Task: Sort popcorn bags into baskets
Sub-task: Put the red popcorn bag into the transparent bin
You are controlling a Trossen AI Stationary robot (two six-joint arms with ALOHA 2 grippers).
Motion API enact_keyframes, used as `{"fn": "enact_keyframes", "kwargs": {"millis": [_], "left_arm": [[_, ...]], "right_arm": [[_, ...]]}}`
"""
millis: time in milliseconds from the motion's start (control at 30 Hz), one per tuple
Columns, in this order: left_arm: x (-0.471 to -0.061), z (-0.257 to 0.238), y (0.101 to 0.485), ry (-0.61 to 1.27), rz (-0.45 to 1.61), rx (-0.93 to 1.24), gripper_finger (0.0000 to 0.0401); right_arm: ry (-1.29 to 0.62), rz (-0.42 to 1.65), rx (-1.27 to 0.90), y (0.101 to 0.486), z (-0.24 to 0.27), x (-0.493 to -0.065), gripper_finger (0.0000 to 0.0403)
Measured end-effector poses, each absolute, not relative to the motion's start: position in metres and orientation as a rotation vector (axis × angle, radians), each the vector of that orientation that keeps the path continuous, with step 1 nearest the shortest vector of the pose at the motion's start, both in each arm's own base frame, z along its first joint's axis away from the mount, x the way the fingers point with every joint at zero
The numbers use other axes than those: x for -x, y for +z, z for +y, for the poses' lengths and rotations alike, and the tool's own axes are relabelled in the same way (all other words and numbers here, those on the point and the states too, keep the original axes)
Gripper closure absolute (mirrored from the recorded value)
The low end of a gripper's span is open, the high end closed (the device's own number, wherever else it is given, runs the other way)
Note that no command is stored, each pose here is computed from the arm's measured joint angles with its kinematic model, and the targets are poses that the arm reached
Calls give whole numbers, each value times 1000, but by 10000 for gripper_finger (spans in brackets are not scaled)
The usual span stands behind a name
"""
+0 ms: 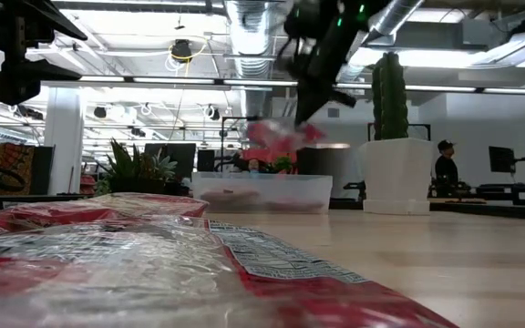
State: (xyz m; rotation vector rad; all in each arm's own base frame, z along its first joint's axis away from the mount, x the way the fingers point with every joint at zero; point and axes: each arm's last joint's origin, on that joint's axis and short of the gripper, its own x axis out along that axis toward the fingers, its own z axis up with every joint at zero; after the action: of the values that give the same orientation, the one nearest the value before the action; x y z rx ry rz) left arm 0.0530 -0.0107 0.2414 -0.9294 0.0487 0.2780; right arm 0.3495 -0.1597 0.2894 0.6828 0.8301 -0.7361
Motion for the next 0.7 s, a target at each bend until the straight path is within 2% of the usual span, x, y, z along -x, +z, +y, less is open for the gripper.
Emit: {"fn": "enact_keyframes", "kwargs": {"millis": [167, 267, 500, 700], "left_arm": [[-53, -11, 241, 279, 49, 923, 152], [-53, -10, 241, 293, 45, 915, 152], [-53, -10, 240, 305, 43, 910, 152], [-53, -11, 240, 280, 61, 919, 152]], "right_arm": [[-798, 863, -714, 263, -186, -353, 401], [-805, 881, -725, 246, -193, -360, 385], [-831, 981, -739, 218, -199, -364, 303], [-798, 906, -711, 248, -194, -356, 223]]}}
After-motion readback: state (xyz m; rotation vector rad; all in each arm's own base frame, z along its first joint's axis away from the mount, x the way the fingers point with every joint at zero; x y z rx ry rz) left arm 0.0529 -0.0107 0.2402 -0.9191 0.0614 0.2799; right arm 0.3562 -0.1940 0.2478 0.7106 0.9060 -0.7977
